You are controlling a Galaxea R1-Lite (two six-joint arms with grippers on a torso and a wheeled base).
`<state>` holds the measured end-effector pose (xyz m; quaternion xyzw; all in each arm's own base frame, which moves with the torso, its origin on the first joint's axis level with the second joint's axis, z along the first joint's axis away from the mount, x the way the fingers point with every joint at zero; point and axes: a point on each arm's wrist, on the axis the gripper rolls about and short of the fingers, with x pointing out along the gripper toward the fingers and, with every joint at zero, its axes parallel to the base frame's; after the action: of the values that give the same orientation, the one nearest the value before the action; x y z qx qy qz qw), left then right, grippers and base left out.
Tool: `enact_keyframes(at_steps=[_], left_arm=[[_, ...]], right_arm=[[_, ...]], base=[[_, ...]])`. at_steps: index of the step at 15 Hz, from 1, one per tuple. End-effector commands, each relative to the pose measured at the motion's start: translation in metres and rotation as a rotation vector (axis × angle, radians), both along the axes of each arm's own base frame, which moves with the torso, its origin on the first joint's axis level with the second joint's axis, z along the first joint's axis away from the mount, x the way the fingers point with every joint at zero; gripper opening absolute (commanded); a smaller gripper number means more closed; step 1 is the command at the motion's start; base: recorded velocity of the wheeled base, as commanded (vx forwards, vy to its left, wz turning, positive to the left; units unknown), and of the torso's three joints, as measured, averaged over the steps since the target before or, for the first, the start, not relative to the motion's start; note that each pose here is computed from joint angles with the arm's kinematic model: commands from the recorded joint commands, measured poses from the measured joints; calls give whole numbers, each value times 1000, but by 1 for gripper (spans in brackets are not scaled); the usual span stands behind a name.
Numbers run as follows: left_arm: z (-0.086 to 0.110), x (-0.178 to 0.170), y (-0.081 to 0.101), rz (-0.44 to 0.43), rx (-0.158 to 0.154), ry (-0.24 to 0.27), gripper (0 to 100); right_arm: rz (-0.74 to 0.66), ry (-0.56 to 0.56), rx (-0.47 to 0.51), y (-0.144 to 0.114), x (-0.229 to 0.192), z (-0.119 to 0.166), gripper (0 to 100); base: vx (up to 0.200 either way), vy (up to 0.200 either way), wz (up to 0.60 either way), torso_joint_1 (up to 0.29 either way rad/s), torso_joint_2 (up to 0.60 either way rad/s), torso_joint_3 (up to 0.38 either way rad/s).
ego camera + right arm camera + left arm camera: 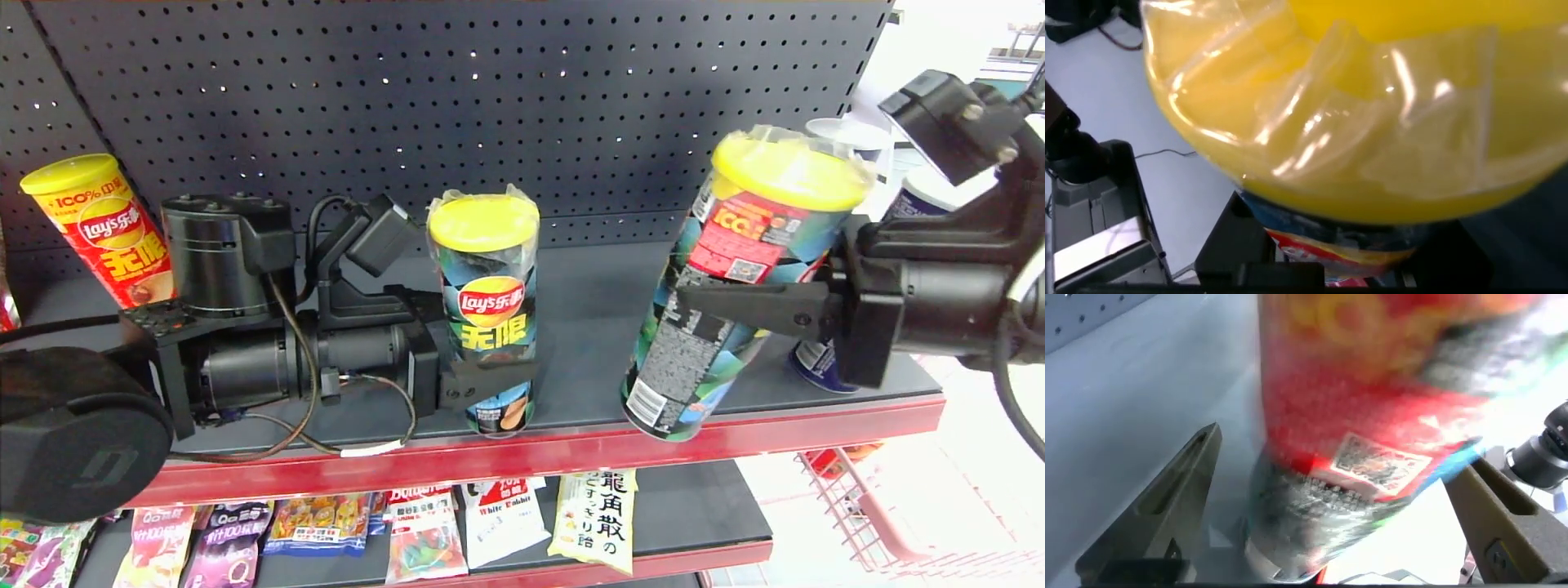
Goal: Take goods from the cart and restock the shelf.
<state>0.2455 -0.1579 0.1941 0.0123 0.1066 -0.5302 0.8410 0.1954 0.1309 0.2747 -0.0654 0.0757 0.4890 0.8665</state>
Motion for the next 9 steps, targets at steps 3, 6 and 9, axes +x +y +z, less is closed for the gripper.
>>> enact_keyframes(at_steps=[3, 6, 9], left_arm=[[-5, -18, 20, 31, 11, 19, 100], [-12, -36, 35, 43, 20, 41, 100], [-20, -55, 50, 69, 28, 64, 100]], right_arm=[[0, 0, -15, 31, 52, 0, 0], [4, -20, -35, 46, 78, -4, 0], [7, -31, -31, 62, 104, -5, 0]], base=[[0, 0, 0, 0, 0, 0], [0, 0, 0, 0, 0, 0], [0, 0, 0, 0, 0, 0]])
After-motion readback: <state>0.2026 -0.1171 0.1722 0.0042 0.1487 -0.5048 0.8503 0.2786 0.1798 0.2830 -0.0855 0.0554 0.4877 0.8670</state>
